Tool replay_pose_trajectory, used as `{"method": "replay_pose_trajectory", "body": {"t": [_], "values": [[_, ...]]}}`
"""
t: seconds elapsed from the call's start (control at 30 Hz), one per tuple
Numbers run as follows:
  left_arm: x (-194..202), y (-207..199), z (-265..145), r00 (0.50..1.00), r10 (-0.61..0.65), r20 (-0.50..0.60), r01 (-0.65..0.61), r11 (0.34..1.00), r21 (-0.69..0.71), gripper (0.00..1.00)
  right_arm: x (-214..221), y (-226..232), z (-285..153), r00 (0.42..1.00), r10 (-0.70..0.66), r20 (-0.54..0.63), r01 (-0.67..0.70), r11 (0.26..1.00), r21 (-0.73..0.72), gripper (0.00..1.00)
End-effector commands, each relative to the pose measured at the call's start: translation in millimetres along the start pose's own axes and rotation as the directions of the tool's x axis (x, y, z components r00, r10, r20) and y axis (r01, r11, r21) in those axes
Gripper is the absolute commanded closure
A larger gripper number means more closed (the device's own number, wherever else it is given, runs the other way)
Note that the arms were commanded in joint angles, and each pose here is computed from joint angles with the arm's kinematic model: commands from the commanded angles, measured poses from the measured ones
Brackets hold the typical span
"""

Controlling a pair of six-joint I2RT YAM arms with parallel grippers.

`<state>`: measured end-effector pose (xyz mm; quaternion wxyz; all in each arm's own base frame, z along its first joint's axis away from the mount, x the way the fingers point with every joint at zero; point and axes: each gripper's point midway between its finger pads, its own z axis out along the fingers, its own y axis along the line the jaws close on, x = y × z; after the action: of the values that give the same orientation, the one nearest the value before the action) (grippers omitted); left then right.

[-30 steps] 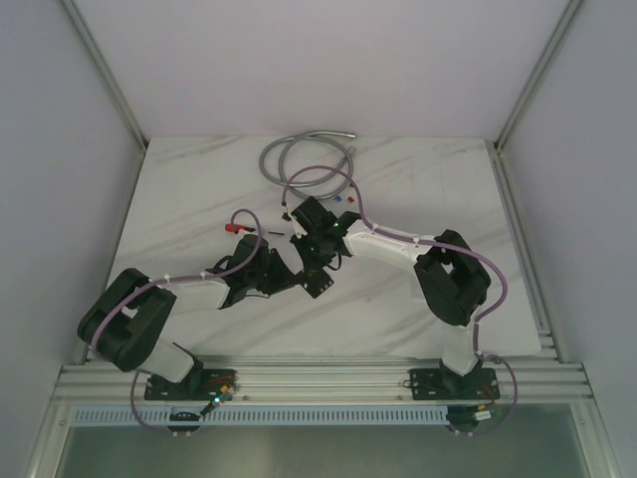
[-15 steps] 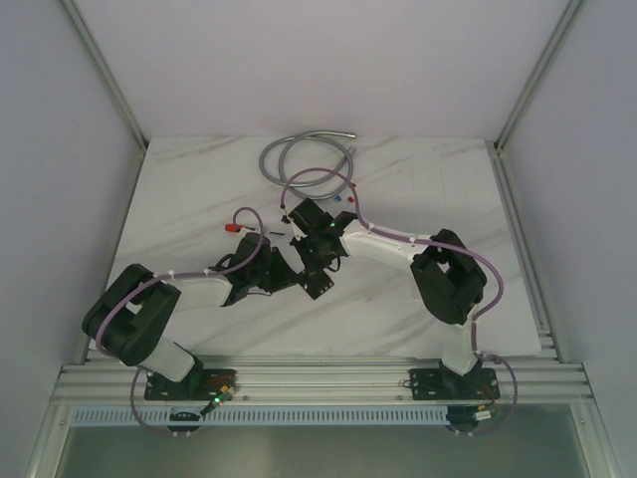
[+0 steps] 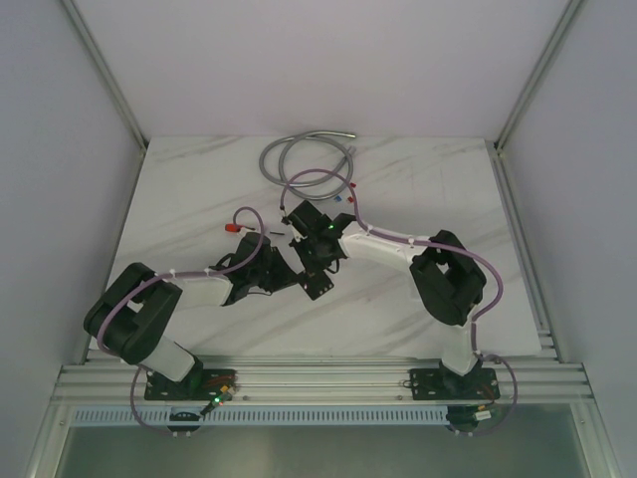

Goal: Snap on the fuse box
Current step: Install the fuse at the fuse box base.

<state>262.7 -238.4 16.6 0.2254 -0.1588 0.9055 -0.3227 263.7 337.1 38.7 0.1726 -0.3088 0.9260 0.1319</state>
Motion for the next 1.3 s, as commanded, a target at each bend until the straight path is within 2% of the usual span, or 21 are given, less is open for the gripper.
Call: {"method": "replay_pose_trajectory", "body": {"t": [0.0,0.2,0.43,0.67,1.27], "values": [[3.1,11.6,4.6,1.000,-0.007,-0.013,0.006,0.999,-0.043,0.75,125.0,-48.5,32.5,0.916,0.031,-0.400,0.051,0.980,0.193,1.00],[3.1,10.4,4.5,1.000,-0.008,-0.015,0.007,0.999,-0.039,0.75,147.0,-56.0,37.9,0.888,0.036,-0.458,0.071,0.975,0.212,1.00],[3.6,11.0,4.5,1.000,-0.012,-0.016,0.011,0.999,-0.040,0.76,179.1,-63.3,20.5,0.843,0.036,-0.537,0.097,0.971,0.217,1.00],[4.0,7.4,4.0,1.000,-0.010,-0.016,0.010,0.999,-0.032,0.76,182.4,-62.8,11.8,0.833,0.017,-0.553,0.120,0.970,0.211,1.00],[5.5,3.5,5.3,1.000,0.001,-0.009,-0.001,1.000,-0.030,0.76,168.7,-84.7,48.7,0.818,-0.002,-0.575,0.198,0.940,0.277,1.00]]}}
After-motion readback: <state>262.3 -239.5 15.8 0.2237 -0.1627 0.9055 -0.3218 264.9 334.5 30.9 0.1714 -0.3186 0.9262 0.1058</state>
